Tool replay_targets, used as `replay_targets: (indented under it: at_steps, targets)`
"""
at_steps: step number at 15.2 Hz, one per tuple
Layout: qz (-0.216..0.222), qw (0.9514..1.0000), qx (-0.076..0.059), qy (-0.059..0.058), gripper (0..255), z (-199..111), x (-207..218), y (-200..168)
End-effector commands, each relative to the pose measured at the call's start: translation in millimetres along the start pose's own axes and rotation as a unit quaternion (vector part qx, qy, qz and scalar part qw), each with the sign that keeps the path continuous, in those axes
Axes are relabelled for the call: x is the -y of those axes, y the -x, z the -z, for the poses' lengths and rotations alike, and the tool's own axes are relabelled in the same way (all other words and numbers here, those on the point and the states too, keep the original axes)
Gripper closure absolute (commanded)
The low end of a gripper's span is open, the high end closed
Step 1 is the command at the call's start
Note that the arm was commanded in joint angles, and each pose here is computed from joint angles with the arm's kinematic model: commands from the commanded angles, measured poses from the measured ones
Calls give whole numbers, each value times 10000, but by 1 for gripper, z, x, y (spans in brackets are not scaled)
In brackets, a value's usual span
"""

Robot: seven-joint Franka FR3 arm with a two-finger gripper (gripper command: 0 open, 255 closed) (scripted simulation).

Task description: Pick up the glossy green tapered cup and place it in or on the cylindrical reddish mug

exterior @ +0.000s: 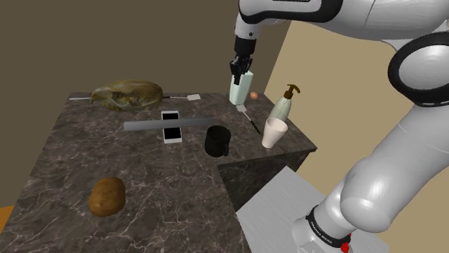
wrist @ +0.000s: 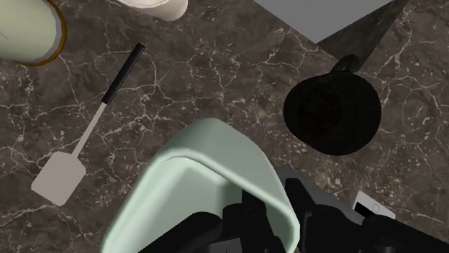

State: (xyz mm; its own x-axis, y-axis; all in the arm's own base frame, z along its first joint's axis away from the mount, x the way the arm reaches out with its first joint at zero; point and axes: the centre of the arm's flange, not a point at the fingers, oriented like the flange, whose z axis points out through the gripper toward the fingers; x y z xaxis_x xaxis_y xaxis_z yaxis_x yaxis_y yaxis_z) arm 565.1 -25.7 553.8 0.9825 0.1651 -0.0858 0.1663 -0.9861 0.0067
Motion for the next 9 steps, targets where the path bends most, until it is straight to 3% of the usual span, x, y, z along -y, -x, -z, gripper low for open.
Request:
replay_targets:
  at_steps: [1, 9]
  targets:
    - [-5, 10000, 0, 2, 255, 6, 25, 10]
    - [-5, 10000, 0, 2, 255, 29, 122, 45]
